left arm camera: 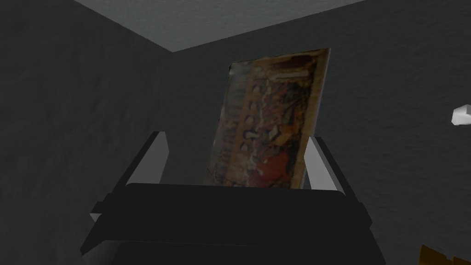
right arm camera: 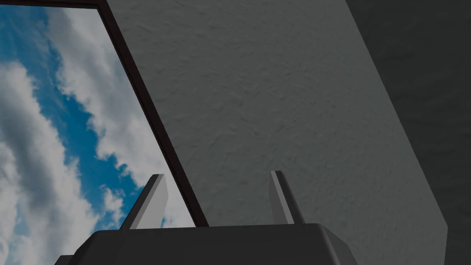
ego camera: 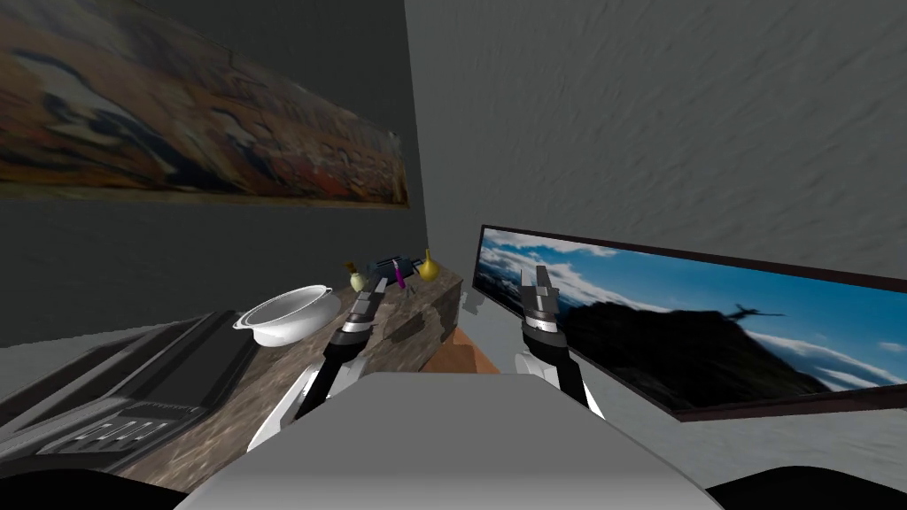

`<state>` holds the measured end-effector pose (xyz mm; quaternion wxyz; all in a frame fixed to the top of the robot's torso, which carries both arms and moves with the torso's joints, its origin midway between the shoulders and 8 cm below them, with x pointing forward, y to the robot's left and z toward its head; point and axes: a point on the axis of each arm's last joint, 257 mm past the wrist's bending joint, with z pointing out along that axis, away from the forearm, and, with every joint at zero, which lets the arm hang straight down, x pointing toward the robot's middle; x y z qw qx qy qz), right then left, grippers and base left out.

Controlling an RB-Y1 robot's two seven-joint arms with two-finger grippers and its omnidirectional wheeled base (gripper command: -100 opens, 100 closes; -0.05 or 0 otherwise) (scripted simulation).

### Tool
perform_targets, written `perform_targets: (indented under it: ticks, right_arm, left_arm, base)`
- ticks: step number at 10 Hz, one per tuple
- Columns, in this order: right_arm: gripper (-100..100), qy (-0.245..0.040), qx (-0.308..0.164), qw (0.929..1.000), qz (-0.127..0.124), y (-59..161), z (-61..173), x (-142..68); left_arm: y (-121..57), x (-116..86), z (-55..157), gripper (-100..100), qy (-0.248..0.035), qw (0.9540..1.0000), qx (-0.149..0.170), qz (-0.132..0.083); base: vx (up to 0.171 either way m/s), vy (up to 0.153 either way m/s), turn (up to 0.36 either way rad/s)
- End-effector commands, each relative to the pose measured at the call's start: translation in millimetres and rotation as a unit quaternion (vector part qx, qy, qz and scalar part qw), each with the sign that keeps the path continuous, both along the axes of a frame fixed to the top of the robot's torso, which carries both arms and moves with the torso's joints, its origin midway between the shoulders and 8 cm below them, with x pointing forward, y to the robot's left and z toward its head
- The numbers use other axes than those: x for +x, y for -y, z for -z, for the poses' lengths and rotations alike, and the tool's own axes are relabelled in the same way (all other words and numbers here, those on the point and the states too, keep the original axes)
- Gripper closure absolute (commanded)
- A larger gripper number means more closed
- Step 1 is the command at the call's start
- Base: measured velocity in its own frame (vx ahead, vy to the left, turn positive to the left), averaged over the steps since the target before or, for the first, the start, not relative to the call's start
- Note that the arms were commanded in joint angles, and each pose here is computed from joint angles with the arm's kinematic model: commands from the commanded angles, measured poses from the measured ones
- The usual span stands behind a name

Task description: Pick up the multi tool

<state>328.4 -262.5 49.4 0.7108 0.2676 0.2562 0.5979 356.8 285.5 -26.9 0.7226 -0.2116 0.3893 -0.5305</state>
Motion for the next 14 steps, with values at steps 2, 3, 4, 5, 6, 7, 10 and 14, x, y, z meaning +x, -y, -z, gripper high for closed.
perform_targets:
  ticks: [2,3,4,5,6,7,10,14]
  right_arm:
    - [0,0.000,0.000,1.0000,0.000,0,0,0]
    - [0,0.000,0.000,1.0000,0.000,0,0,0]
    - [0,0.000,0.000,1.0000,0.000,0,0,0]
    - [0,0.000,0.000,1.0000,0.000,0,0,0]
    - [0,0.000,0.000,1.0000,0.000,0,0,0]
    - [0,0.000,0.000,1.0000,0.000,0,0,0]
    - [0,0.000,0.000,1.0000,0.000,0,0,0]
    - [0,0.000,0.000,1.0000,0.000,0,0,0]
  left_arm:
    - [-5.9,6,15,-100,-0.017,0.9986,0.048,-0.015]
    - [-10.2,11,25,-100,-0.027,0.9964,0.077,-0.023]
    - [-15.7,16,35,-100,-0.037,0.9935,0.103,-0.032]
    - [-21.8,21,45,-100,-0.046,0.9899,0.128,-0.040]
    - [-20.1,21,46,-100,-0.048,0.9889,0.135,-0.040]
    - [-25.8,26,57,-100,-0.058,0.9837,0.163,-0.048]
    - [-38.2,36,78,-100,-0.077,0.9704,0.220,-0.062]
    - [-57.9,50,105,-100,-0.099,0.9471,0.295,-0.078]
  base:
    - [-0.041,0.050,-0.093]
    - [-0.035,0.028,-0.094]
    - [-0.048,0.045,-0.152]
    - [-0.050,0.058,-0.201]
    - [-0.038,0.039,-0.094]
    - [-0.038,0.027,-0.103]
    - [-0.038,0.034,-0.127]
    - [-0.036,0.038,-0.143]
